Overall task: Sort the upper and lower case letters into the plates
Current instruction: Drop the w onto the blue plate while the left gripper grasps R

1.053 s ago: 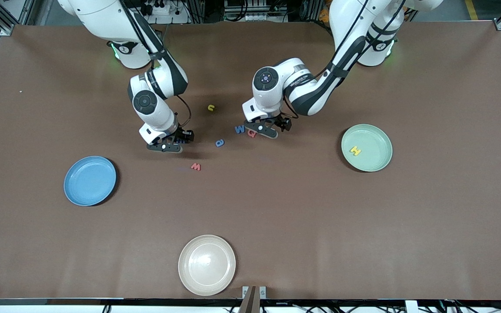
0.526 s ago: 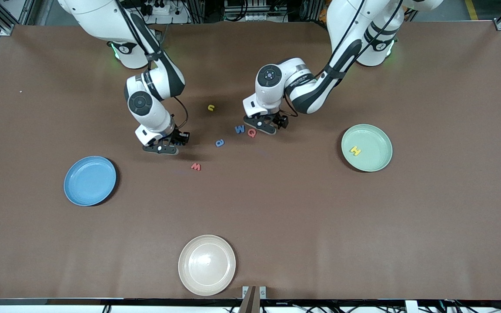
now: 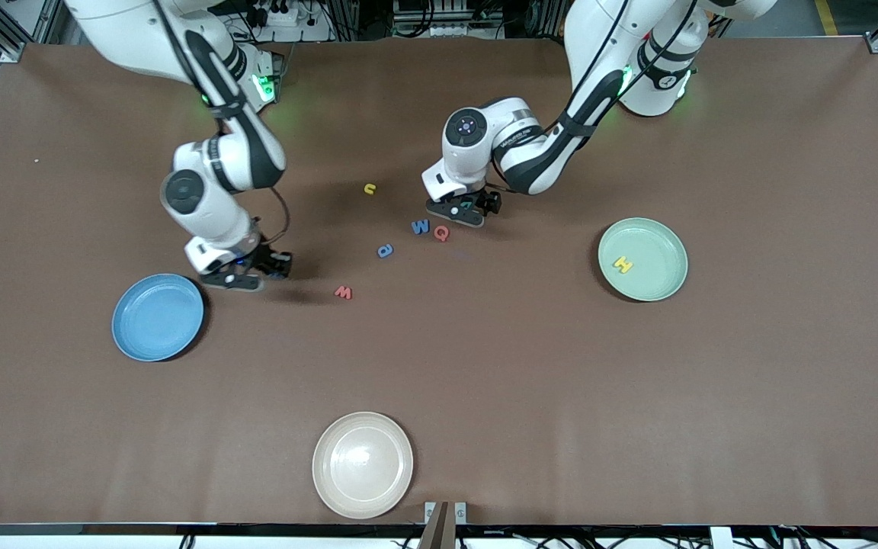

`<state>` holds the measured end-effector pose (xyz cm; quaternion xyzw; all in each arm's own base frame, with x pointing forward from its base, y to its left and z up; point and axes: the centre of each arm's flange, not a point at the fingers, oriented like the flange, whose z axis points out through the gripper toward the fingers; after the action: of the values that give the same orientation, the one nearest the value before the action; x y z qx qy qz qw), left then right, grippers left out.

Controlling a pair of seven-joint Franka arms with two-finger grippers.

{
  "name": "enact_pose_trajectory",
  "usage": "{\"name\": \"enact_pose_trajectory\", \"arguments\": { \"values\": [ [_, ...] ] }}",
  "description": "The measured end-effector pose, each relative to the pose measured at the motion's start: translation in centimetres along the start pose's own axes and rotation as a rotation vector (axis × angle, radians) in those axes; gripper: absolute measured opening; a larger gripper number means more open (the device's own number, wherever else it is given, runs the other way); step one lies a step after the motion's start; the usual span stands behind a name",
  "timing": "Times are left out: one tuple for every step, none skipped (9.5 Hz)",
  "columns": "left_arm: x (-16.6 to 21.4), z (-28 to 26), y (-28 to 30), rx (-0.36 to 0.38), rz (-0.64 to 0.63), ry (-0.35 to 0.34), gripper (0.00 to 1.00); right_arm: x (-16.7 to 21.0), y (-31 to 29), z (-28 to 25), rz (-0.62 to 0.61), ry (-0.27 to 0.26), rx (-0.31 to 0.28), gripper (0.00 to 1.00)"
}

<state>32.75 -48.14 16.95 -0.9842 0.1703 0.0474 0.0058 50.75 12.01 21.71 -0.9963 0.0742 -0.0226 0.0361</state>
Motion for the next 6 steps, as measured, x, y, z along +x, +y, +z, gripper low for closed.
{"name": "enact_pose_trajectory", "arguments": {
  "values": [
    [-0.2,0.1,0.1,0.002,-0.020,-0.003,0.98,1.6,2.3,-1.1,-0.010,0.014,0.003,0.41],
    [-0.4,0.3,0.2,0.004,-0.036,-0.006,0.95,3.3,4.6,-2.2,-0.028,0.010,0.003,0.41],
    [-0.6,0.4,0.3,0.006,-0.040,-0.008,0.88,5.1,6.9,-3.6,-0.048,-0.001,0.004,0.41],
    [-0.6,0.3,0.4,0.004,-0.039,-0.006,0.71,6.9,9.1,-5.2,-0.073,-0.004,-0.003,0.41],
    [-0.6,0.1,0.5,0.003,-0.038,-0.003,0.63,8.5,11.4,-6.5,-0.099,-0.003,-0.031,0.41],
    [-0.6,0.1,0.5,0.002,-0.038,-0.001,0.57,9.6,13.4,-7.0,-0.130,-0.002,-0.079,0.41]
  ]
}}
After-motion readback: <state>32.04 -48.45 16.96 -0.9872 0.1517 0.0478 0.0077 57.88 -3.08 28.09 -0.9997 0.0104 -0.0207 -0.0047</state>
